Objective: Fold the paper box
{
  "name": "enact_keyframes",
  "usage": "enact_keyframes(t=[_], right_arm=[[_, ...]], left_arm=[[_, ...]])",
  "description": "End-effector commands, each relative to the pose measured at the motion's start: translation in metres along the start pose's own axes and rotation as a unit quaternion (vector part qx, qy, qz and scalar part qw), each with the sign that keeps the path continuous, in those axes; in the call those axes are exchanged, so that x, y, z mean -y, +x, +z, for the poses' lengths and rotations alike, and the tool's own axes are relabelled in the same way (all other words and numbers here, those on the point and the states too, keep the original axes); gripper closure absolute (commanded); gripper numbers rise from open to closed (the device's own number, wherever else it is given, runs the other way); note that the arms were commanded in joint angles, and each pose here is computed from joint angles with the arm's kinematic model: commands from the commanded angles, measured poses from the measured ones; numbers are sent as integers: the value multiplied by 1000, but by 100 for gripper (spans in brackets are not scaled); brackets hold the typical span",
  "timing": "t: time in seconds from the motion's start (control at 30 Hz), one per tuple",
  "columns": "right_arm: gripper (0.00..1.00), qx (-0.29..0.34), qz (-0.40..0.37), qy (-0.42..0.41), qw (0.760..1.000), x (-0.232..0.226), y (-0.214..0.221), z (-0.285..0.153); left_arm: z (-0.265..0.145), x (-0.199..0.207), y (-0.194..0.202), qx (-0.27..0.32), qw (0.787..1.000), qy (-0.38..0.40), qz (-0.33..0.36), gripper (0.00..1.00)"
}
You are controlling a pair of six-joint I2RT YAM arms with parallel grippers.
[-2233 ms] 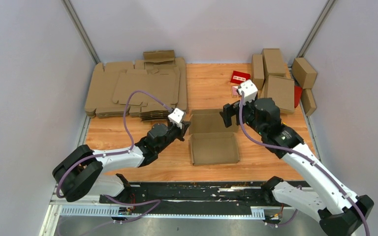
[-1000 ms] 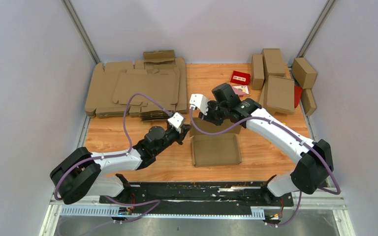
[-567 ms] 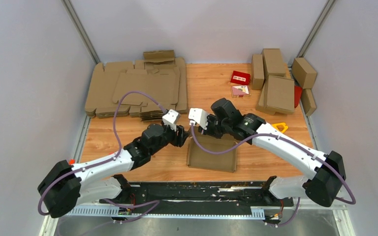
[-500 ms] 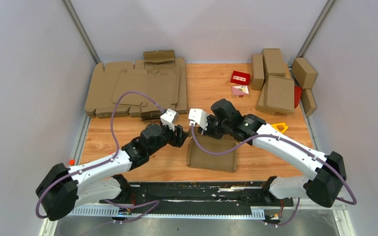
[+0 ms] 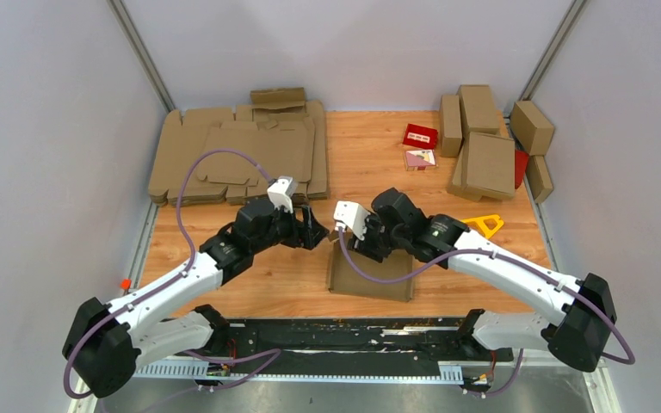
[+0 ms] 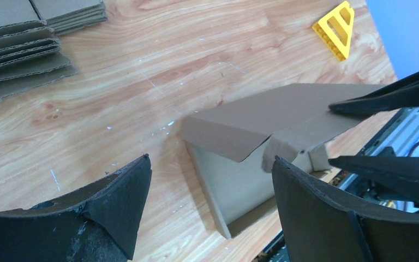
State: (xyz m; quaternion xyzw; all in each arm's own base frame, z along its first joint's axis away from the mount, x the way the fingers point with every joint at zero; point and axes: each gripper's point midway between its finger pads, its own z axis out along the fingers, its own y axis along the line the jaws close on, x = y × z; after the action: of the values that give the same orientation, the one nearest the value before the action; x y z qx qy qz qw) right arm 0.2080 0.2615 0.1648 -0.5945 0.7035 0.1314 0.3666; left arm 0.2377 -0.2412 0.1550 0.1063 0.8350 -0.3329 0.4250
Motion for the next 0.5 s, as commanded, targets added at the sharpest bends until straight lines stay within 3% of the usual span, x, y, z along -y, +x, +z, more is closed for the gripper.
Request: enact_keyframes(t=[0.0,0.2,0.47], right_arm=[[51,47,24,16,998,-1,-14,-9],[41,58,40,51,996,6,-11,-17],[42,30,73,45,996,-2,5,-16]], left_arm=[[-5,11,-12,-12,999,6,-42,12],[4,2,-9,-18,1000,-9,-19,16],[-1,-6,-14,24,998,-4,55,18]])
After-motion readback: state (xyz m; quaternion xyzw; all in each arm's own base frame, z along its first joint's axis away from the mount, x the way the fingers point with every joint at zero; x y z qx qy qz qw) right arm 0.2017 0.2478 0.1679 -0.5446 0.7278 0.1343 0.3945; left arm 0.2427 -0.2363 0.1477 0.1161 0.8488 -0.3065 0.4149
